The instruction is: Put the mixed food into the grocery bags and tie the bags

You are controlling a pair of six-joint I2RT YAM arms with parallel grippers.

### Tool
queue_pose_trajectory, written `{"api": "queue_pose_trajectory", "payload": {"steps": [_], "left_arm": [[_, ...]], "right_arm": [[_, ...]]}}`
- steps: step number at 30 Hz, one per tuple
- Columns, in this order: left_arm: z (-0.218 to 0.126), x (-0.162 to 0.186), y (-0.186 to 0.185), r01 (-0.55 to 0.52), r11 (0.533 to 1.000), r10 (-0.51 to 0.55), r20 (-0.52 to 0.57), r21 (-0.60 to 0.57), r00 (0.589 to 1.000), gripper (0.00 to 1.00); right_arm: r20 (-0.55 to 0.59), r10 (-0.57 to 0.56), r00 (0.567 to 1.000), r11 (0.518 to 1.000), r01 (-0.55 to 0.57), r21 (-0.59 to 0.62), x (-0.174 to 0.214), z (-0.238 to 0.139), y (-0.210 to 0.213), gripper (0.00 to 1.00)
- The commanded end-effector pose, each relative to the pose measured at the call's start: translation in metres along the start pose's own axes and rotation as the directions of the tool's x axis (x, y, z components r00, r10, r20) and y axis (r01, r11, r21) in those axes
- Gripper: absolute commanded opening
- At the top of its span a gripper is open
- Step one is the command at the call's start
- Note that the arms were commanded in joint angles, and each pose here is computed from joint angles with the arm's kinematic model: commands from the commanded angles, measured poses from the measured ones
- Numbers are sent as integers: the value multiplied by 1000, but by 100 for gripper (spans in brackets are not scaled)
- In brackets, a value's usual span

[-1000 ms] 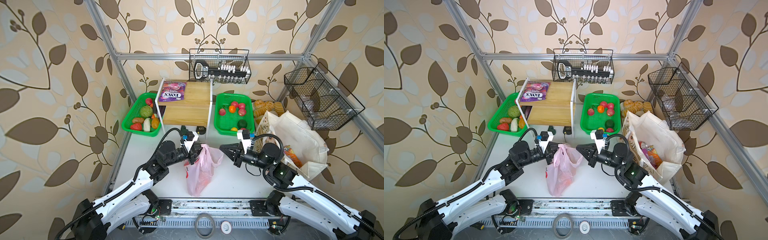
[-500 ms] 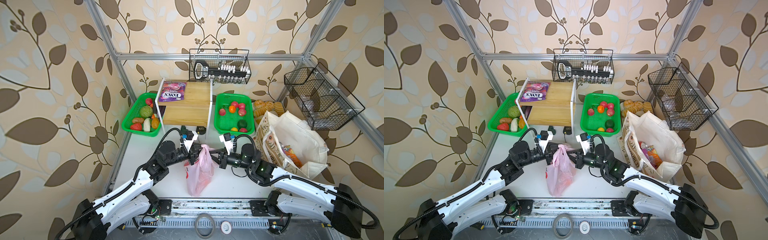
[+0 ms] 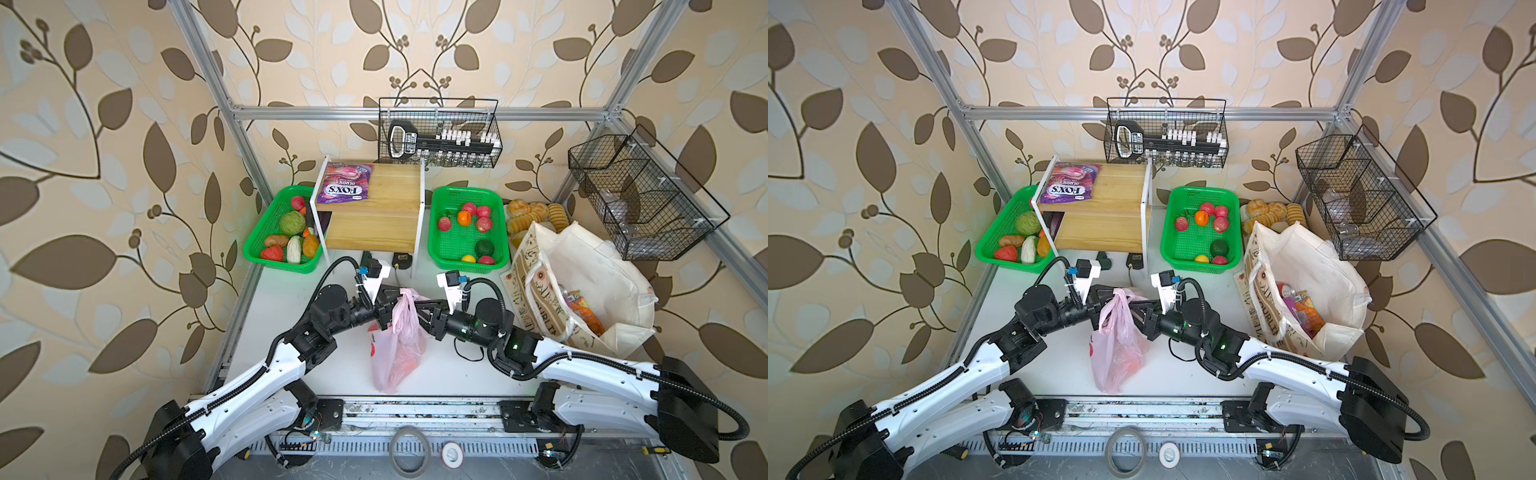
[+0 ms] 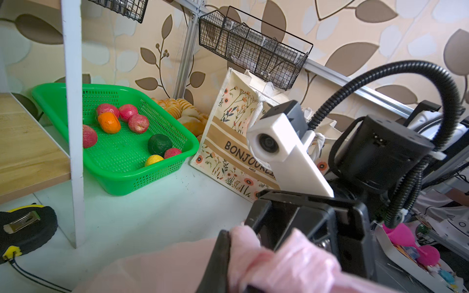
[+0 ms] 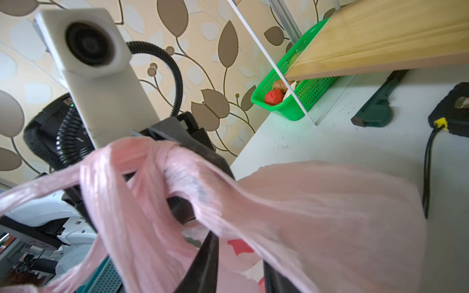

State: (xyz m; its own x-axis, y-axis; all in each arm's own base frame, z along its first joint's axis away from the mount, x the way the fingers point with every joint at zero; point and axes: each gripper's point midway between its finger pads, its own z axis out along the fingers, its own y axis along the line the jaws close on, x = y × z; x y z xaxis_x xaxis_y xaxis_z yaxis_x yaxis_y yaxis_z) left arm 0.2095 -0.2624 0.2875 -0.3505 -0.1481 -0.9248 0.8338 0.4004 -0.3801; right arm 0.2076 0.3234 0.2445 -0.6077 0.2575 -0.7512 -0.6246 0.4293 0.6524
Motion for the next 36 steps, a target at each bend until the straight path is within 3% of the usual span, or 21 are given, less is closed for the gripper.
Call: {"api": "queue_pose_trajectory", "payload": {"steps": [1, 9, 21, 27, 32, 36], "left_arm": [[-5, -15, -9, 17, 999, -18, 49, 34, 999, 10], [-6, -11, -4, 38, 999, -38, 37, 3, 999, 11], [-5, -10, -15, 63, 995, -64, 19, 72, 998, 11], [-6, -12, -19, 75, 993, -78, 20, 91, 997, 11], [-5, -12, -19, 79, 993, -81, 19, 90, 997, 12], [-5, -14, -18, 73, 994, -75, 22, 79, 997, 13]], "right_arm": [[80, -18, 997, 1000, 20, -24, -15, -4, 7, 25], [98, 26, 995, 987, -10, -160, -23, -6, 33, 25], [158, 57, 986, 996, -46, -74, -32, -1, 15, 24], [158, 58, 986, 996, -47, -74, -31, 3, 12, 19], [153, 40, 987, 997, -30, -66, -30, 2, 12, 1], [132, -2, 991, 1000, 2, -5, -26, -2, 3, 0]]}}
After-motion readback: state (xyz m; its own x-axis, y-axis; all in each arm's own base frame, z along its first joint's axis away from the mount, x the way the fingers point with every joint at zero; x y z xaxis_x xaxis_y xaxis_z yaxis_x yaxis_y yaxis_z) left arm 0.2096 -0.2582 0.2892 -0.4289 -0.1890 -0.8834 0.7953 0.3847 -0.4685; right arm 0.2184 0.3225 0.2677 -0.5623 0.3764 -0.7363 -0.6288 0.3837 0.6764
